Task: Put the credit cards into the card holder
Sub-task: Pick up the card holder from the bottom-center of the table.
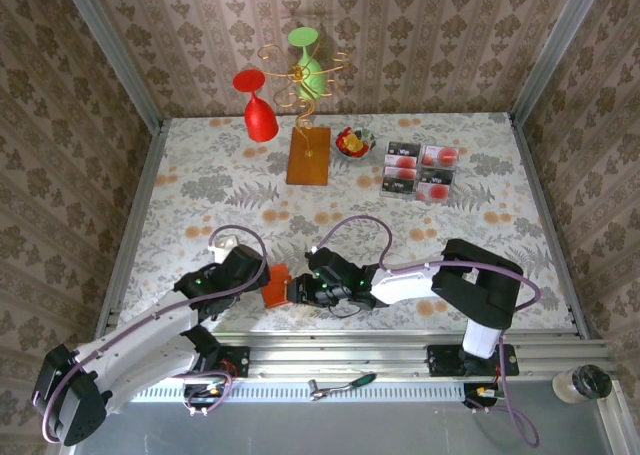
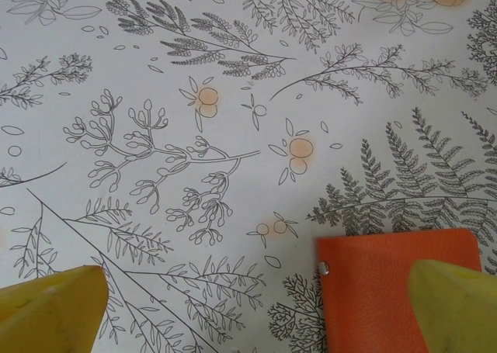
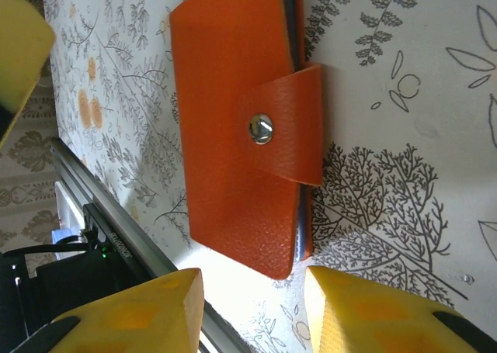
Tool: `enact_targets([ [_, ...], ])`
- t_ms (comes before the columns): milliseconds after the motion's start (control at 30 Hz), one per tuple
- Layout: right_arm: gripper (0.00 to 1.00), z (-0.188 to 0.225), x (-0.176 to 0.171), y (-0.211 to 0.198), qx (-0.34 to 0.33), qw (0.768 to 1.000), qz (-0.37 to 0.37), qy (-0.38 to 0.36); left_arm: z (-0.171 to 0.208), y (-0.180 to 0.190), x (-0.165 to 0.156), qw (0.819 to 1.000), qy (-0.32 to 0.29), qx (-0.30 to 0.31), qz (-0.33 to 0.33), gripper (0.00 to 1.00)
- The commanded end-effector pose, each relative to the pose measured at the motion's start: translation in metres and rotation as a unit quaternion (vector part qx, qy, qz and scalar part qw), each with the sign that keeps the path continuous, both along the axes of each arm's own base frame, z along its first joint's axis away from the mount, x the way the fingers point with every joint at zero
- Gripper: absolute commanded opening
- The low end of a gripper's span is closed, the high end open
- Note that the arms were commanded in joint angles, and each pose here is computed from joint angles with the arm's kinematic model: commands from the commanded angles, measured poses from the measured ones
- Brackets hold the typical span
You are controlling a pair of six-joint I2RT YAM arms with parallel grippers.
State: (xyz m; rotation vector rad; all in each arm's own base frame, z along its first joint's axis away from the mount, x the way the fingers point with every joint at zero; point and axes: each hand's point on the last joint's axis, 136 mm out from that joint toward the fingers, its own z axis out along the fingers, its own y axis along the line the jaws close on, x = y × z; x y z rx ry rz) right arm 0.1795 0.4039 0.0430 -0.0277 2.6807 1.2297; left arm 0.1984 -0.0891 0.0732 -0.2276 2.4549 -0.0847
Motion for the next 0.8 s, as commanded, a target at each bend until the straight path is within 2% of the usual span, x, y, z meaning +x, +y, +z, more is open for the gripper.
enact_targets([
  [0,0.41,0.004,0.001,0.012,0.016,1.0,0.002,0.007,-0.002,0.006,-0.003,1.0,-0.003,0.01,0.009,1.0],
  [267,0.4,0.0,0.002,0.018,0.023,1.0,0.001,0.012,0.0,0.004,-0.002,1.0,-0.008,0.007,0.007,1.0],
  [567,0.35,-0.001,0.003,0.025,0.036,0.999,0.003,0.017,-0.002,0.002,-0.003,1.0,-0.007,0.008,0.004,1.0],
  [667,0.28,-0.004,0.004,0.026,0.039,0.999,0.0,0.021,-0.002,0.003,-0.004,1.0,-0.006,0.012,0.005,1.0],
  [767,0.17,-0.004,0.006,0.025,0.048,0.999,-0.004,0.024,-0.001,0.002,-0.004,1.0,-0.006,0.012,0.002,1.0],
])
